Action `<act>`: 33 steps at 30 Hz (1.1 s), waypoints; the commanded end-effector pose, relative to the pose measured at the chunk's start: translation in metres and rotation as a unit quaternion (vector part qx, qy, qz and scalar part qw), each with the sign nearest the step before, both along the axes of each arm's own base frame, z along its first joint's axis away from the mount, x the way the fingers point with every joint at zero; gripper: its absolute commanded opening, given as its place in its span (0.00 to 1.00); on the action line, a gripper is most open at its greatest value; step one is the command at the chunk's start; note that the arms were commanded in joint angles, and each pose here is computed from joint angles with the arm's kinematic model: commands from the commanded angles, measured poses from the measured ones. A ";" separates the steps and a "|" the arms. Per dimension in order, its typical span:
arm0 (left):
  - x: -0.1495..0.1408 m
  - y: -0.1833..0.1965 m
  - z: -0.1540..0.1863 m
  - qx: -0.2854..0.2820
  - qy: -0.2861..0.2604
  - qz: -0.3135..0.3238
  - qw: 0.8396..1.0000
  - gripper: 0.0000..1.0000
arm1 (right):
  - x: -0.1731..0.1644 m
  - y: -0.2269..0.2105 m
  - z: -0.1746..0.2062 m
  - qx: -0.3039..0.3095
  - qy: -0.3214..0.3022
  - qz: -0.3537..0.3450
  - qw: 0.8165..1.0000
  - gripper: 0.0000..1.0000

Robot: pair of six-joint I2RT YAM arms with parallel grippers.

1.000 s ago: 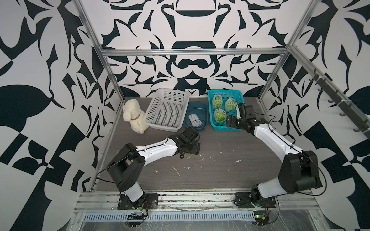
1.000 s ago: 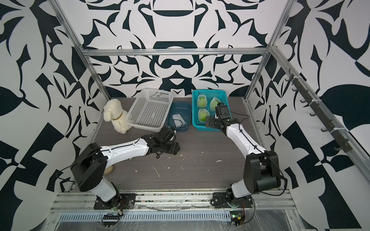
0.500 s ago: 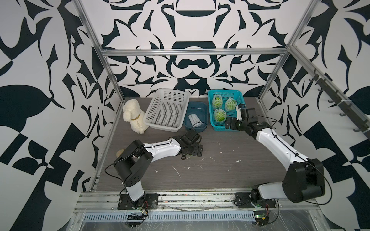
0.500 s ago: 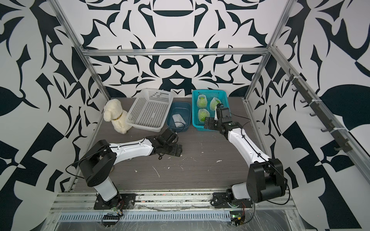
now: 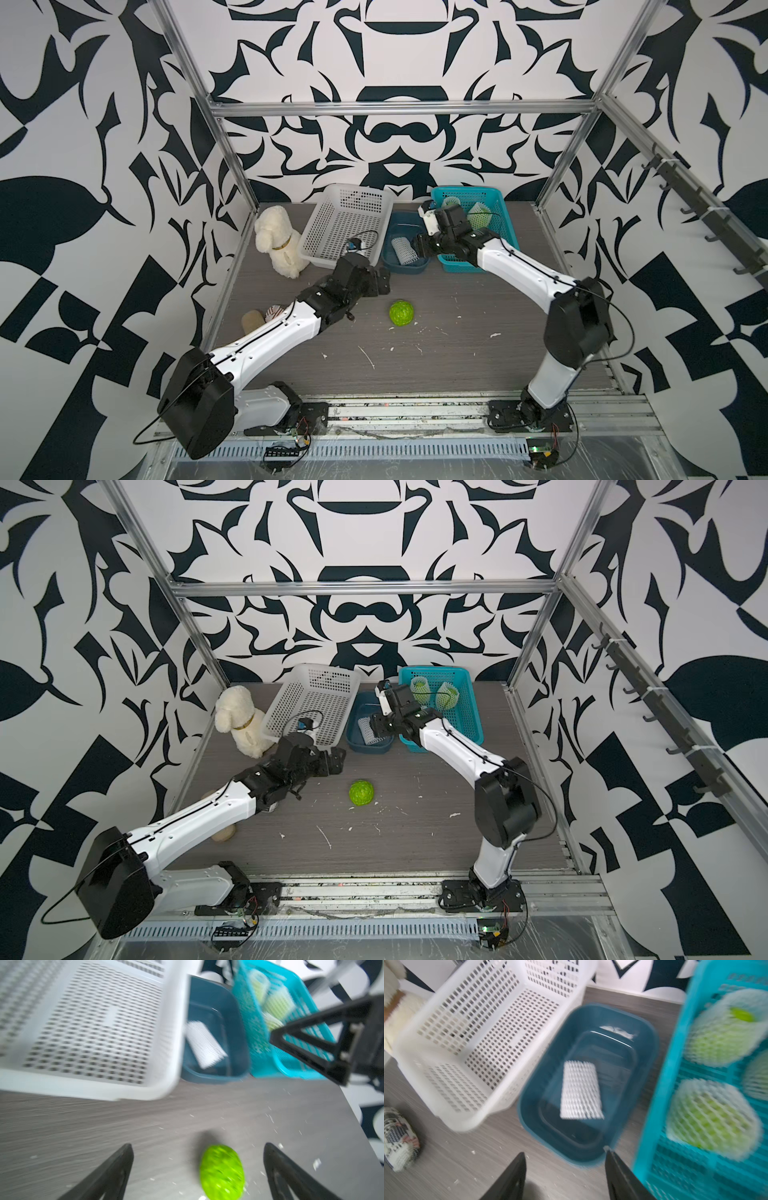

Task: Sleeve custard apples in foam nets
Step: Place the custard apple at the center of the board, then pick up the foam net from the storage box.

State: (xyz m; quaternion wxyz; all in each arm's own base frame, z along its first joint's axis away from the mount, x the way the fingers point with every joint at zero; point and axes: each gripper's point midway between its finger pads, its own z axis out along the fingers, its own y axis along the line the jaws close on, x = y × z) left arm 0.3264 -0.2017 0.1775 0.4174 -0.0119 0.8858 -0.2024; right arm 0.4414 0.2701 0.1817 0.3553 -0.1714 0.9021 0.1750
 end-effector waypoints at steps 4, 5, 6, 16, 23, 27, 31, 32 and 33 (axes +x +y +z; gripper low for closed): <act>0.031 0.033 0.008 -0.053 -0.020 0.046 0.997 1.00 | 0.037 0.011 -0.016 -0.054 0.014 0.004 0.998 0.59; 0.035 0.034 0.008 -0.052 -0.019 0.046 0.997 1.00 | 0.043 0.012 -0.019 -0.064 0.011 0.003 0.998 0.59; 0.037 0.034 0.011 -0.053 -0.020 0.043 0.997 1.00 | 0.048 0.013 -0.022 -0.070 0.008 0.004 0.998 0.59; 0.047 0.026 -0.026 -0.064 0.042 0.034 0.996 1.00 | 0.079 0.032 -0.080 -0.093 0.054 0.005 0.994 0.61; 0.033 0.031 -0.023 -0.078 0.038 0.035 0.996 1.00 | 0.086 0.047 -0.102 -0.059 0.078 -0.001 0.995 0.38; 0.027 0.029 -0.016 -0.076 0.032 0.018 0.996 0.99 | 0.090 0.046 -0.091 -0.042 0.075 -0.018 0.996 0.03; 0.024 0.019 -0.010 -0.077 0.013 -0.024 0.997 0.94 | 0.087 0.042 -0.053 -0.013 0.058 -0.036 0.998 0.00; 0.023 0.016 -0.008 -0.073 0.008 -0.037 0.997 0.93 | 0.085 0.040 -0.041 -0.004 0.053 -0.042 0.998 0.00; 0.023 0.014 -0.005 -0.068 0.002 -0.048 0.997 0.91 | 0.083 0.037 -0.031 0.004 0.049 -0.047 0.998 0.00</act>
